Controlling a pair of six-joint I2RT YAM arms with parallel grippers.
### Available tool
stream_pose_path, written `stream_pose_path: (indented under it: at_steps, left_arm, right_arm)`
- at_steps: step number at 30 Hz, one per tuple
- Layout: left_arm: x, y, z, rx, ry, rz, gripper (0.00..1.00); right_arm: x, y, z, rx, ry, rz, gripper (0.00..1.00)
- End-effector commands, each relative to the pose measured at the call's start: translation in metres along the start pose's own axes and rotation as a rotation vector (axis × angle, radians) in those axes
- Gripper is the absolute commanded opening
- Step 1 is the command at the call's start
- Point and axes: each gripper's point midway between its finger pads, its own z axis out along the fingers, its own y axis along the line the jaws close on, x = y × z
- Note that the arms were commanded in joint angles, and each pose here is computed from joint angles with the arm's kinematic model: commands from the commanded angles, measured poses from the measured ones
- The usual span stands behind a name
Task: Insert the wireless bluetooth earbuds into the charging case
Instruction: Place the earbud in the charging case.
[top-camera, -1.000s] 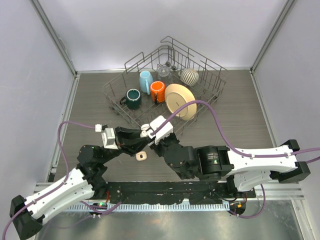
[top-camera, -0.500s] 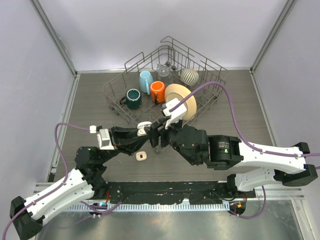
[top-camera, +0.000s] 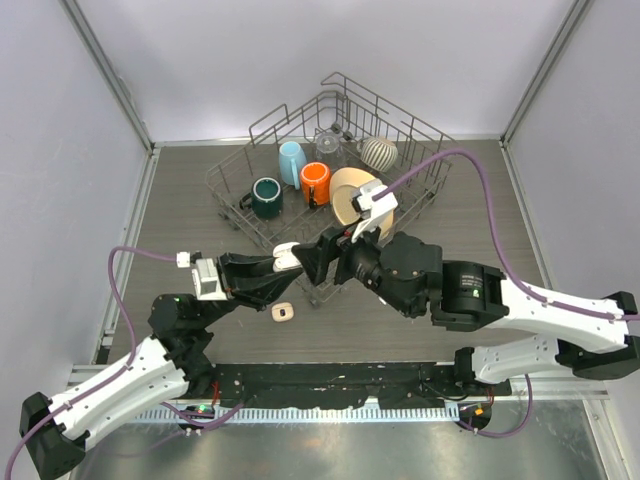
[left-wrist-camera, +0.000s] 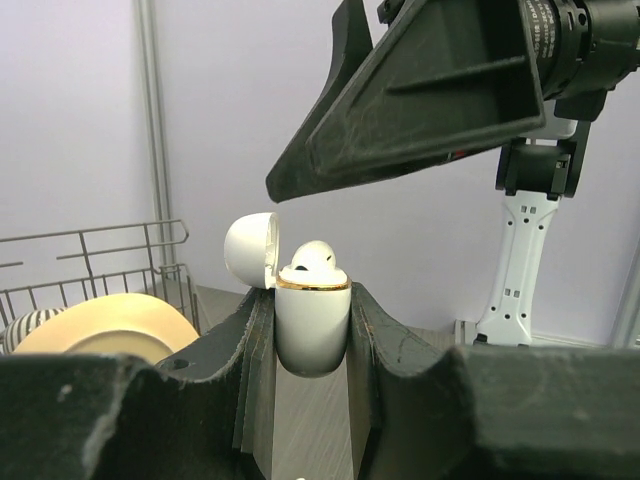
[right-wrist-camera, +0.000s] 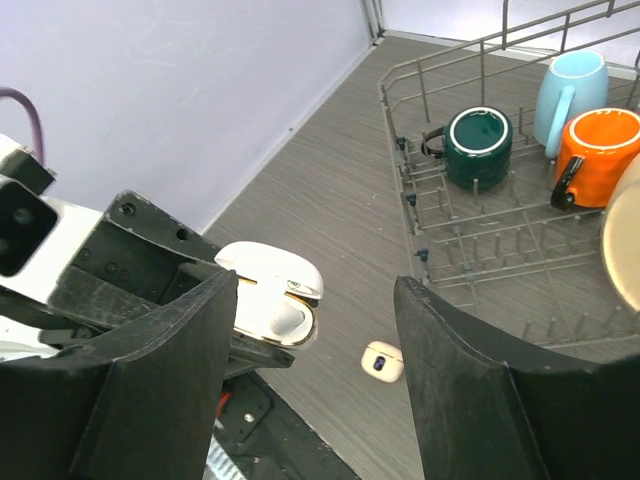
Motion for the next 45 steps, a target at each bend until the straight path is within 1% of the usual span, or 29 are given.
stream_pose_path:
  at_steps: [1,8,10,15,18,19,20,22,27,30,33,34,36,37,39,40,42,43,45]
  left_arm:
    - [-0.018,0.000,0.001,-0.003,-0.083,0.035,0.00]
    - [-0.021,0.004,-0.003,-0.022,-0.126,0.072,0.00]
    - [-0.024,0.004,-0.002,-0.020,-0.138,0.080,0.00]
    - [-0.028,0.004,0.002,-0.011,-0.152,0.091,0.01]
    - [-0.030,0.002,0.004,0.000,-0.156,0.094,0.00]
    - [-0.031,0.002,0.004,0.001,-0.157,0.094,0.00]
    - [-0.031,0.002,0.004,-0.001,-0.157,0.096,0.00]
    - [-0.031,0.002,0.004,-0.002,-0.157,0.097,0.00]
    - [-0.032,0.001,0.004,0.002,-0.160,0.094,0.00]
    - [-0.032,0.001,0.004,0.002,-0.160,0.092,0.00]
    - [-0.031,0.001,0.005,0.004,-0.156,0.088,0.00]
    - [-0.029,0.001,0.005,0.005,-0.153,0.085,0.00]
    - [-0.028,0.001,0.005,0.006,-0.150,0.082,0.00]
    - [-0.028,0.001,0.005,0.007,-0.148,0.082,0.00]
    - [-0.026,0.001,0.005,0.010,-0.143,0.078,0.00]
    - [-0.025,0.000,0.005,0.011,-0.143,0.076,0.00]
    - [-0.022,0.001,0.004,0.008,-0.136,0.072,0.00]
    - [-0.022,0.001,0.004,0.010,-0.135,0.074,0.00]
    - [-0.022,0.001,0.003,0.005,-0.135,0.070,0.00]
  right_arm:
    - [-0.036,-0.006,-0.013,-0.016,-0.084,0.174,0.70]
    - [-0.021,-0.003,-0.013,-0.131,0.027,0.376,0.74]
    - [-0.017,0.005,-0.015,-0.180,0.067,0.426,0.75]
    - [-0.003,0.010,-0.009,-0.237,0.144,0.485,0.79]
    - [0.005,0.011,-0.002,-0.259,0.170,0.525,0.80]
    - [0.003,0.019,-0.003,-0.304,0.174,0.538,0.80]
    - [0.007,0.018,0.000,-0.303,0.183,0.554,0.80]
    - [0.008,0.028,-0.002,-0.368,0.203,0.572,0.80]
    - [0.021,0.030,0.005,-0.392,0.243,0.622,0.80]
    - [0.021,0.034,0.005,-0.433,0.247,0.645,0.79]
    - [0.023,0.034,0.008,-0.448,0.251,0.674,0.76]
    - [0.023,0.033,0.009,-0.455,0.249,0.684,0.73]
    - [0.024,0.032,0.009,-0.467,0.252,0.697,0.70]
    - [0.024,0.032,0.010,-0.471,0.249,0.711,0.67]
    - [0.027,0.030,0.011,-0.468,0.260,0.716,0.62]
    - [0.021,0.031,0.011,-0.487,0.238,0.721,0.57]
    - [0.020,0.032,0.010,-0.494,0.236,0.729,0.50]
    - [0.019,0.032,0.010,-0.501,0.234,0.729,0.44]
    - [0.019,0.031,0.010,-0.501,0.231,0.729,0.38]
